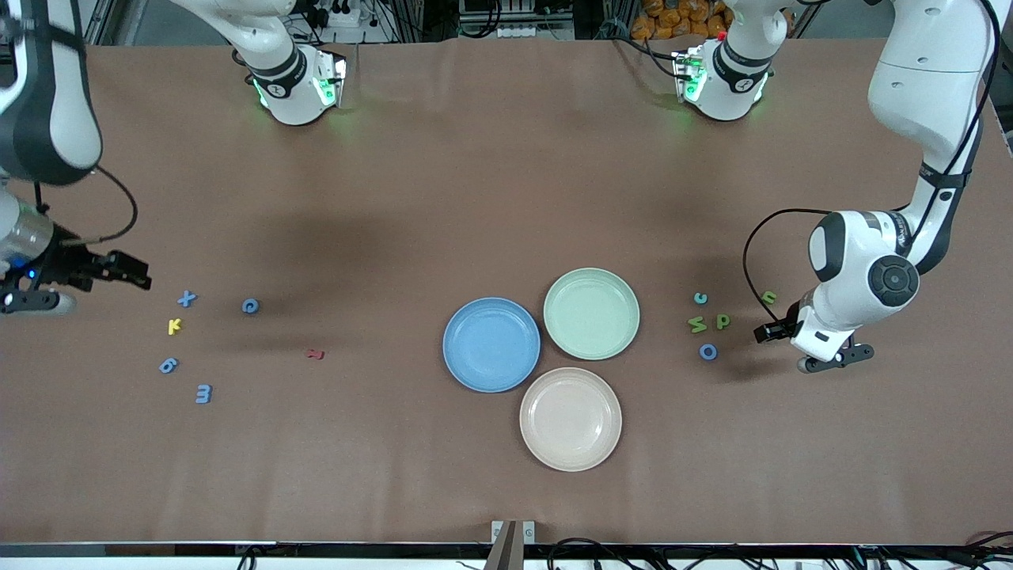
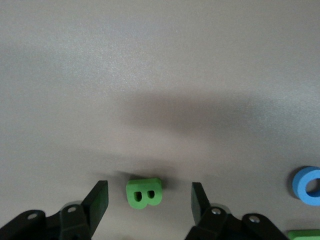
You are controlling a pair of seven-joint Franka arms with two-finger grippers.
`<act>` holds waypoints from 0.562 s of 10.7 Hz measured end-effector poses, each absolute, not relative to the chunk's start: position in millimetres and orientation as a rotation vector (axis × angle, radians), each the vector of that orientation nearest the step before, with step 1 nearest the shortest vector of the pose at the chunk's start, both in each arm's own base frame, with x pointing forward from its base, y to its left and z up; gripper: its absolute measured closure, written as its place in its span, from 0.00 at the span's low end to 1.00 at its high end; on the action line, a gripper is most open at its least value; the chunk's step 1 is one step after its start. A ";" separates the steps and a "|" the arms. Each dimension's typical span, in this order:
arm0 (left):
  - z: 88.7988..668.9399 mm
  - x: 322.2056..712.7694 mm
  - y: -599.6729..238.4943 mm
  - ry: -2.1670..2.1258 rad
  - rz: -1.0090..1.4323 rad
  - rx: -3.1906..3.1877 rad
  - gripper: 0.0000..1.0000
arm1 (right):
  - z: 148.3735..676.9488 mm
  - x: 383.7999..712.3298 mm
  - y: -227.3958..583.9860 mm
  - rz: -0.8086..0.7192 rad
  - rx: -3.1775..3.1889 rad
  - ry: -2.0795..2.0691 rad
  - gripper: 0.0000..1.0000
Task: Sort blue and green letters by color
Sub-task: 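Grasp the green B and carry it over the green plate with the left gripper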
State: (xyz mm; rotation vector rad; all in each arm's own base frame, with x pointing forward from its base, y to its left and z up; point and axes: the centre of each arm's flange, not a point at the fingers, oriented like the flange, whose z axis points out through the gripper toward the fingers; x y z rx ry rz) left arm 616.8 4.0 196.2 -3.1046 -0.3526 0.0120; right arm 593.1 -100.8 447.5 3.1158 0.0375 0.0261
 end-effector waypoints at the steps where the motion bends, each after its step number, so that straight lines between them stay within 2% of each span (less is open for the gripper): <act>1: 192.8 616.4 4.2 -0.353 0.010 -3.106 0.24 | 415.1 603.2 -121.1 0.033 3.115 0.027 0.00; 5: 185.4 614.2 4.3 -0.348 0.017 -3.104 0.30 | 322.4 638.6 -133.7 0.033 3.117 0.034 0.00; 6: 183.8 613.5 4.6 -0.330 0.008 -3.098 0.37 | 304.3 649.3 -141.9 0.020 3.118 0.050 0.00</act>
